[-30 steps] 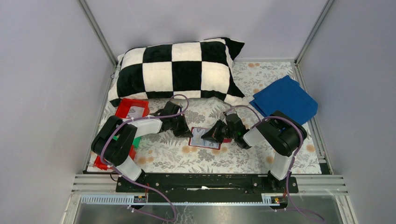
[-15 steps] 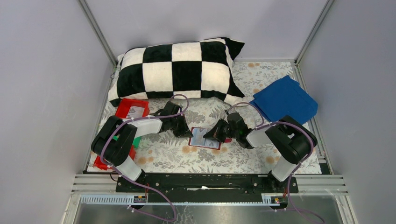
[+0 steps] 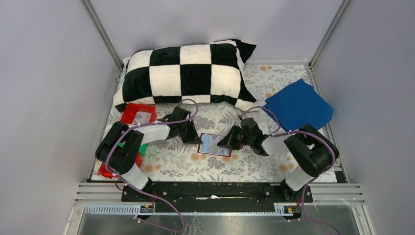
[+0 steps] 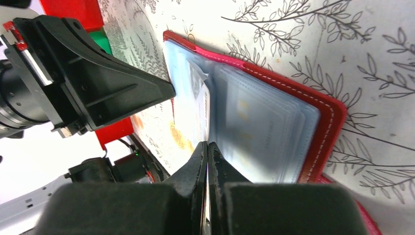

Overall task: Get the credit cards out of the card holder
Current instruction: Remove the credit card from the card holder.

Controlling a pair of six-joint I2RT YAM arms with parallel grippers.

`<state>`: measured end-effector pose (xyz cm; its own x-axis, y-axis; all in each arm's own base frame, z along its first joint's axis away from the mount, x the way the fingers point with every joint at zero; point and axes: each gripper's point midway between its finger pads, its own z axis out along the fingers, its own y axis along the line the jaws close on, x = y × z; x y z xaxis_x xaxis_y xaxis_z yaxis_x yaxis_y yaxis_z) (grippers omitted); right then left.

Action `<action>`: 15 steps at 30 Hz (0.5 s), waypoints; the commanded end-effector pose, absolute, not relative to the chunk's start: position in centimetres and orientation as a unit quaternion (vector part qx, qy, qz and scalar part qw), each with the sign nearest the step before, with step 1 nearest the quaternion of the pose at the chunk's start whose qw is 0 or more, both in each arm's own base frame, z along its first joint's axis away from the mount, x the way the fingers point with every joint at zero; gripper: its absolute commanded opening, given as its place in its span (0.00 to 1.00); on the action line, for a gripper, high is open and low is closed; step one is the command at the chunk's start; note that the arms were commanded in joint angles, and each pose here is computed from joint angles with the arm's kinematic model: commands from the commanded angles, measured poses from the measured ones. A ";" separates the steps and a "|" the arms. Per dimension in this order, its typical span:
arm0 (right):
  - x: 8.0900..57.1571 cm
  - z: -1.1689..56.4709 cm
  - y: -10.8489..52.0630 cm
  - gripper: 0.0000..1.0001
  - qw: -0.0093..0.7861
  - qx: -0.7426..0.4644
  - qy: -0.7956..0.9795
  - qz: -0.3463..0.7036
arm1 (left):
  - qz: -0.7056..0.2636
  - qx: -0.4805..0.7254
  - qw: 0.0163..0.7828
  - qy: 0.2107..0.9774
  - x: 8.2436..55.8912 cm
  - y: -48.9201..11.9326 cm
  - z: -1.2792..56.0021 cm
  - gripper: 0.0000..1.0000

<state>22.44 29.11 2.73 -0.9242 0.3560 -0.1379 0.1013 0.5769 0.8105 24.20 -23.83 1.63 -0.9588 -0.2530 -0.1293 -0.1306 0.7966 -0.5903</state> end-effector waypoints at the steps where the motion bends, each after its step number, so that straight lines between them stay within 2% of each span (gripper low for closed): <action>1: 22.0 1.6 27.7 0.00 0.145 0.101 0.893 0.414 | -0.192 -0.120 0.084 0.970 22.2 -19.5 -2.5 0.00; 10: 21.9 2.1 28.8 0.00 0.131 0.086 0.880 0.449 | -0.255 -0.068 0.127 0.956 23.7 -21.7 3.0 0.00; 15: 22.1 5.0 30.1 0.00 0.146 0.083 0.826 0.539 | -0.286 -0.048 0.138 0.947 24.0 -22.7 5.9 0.23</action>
<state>21.86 29.27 2.93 -0.9459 0.2891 -0.1472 0.0310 0.5322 0.8461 22.86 -22.07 2.66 -0.9659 -0.1988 -0.1659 -0.0844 0.8475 -0.5241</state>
